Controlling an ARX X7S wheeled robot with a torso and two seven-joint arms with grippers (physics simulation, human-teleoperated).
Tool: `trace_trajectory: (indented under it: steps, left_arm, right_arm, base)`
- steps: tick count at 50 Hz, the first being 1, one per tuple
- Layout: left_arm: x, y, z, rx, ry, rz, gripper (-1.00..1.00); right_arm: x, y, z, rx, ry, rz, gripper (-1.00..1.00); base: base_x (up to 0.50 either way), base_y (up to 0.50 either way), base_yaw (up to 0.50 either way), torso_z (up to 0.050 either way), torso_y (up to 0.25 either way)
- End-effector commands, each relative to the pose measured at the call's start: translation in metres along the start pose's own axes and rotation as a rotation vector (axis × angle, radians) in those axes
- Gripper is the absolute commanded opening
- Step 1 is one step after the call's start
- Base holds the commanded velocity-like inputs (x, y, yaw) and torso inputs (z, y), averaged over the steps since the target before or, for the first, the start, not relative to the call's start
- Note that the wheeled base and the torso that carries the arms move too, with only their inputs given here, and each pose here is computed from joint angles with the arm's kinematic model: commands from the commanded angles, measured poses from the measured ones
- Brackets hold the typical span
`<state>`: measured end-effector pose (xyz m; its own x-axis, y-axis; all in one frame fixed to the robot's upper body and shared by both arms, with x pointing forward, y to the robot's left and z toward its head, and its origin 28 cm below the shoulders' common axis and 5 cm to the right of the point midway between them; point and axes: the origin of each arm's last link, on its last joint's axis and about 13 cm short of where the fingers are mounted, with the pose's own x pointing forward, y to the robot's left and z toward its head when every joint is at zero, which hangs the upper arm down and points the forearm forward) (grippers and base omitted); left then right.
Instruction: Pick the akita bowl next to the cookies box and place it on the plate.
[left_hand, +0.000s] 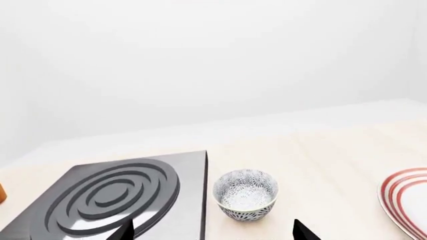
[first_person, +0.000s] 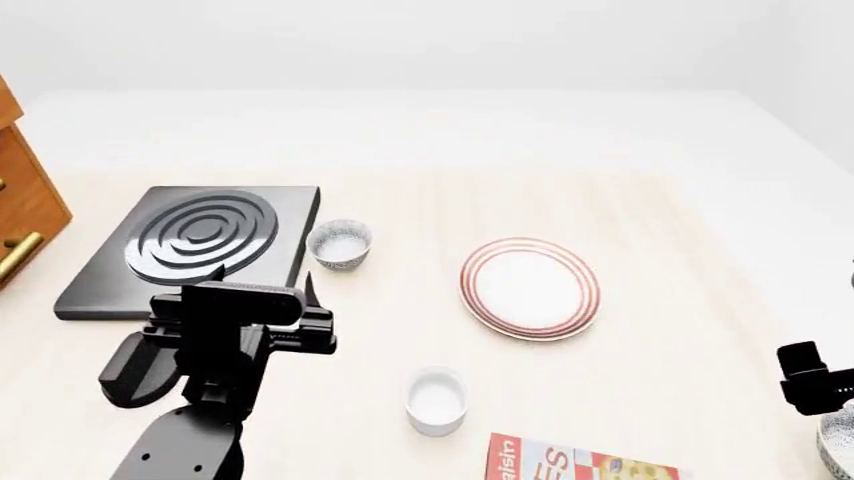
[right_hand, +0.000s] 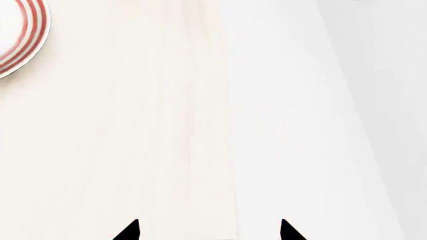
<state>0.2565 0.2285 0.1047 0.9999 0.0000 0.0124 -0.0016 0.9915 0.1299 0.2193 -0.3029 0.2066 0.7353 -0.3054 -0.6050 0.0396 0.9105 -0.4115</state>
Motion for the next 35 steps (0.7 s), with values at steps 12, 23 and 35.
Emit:
trace_trajectory:
  steps: [12, 23, 35]
  left_arm:
    - [0.0, 0.0, 0.0, 0.0, 0.003, 0.001, 1.0]
    - [0.0, 0.0, -0.002, -0.006, 0.004, -0.001, 1.0]
    - [-0.001, 0.0, -0.003, -0.006, 0.007, 0.002, 1.0]
  right_arm:
    - [-0.004, -0.012, -0.016, -0.046, 0.005, 0.037, 1.0]
    - [-0.007, -0.02, -0.017, -0.02, 0.032, 0.014, 1.0]
    - [-0.001, -0.016, -0.025, -0.016, 0.061, 0.048, 1.0]
  base:
    - [0.0, 0.0, 0.0, 0.0, 0.0]
    - [0.0, 0.0, 0.0, 0.0, 0.0]
    - [0.0, 0.0, 0.0, 0.0, 0.0]
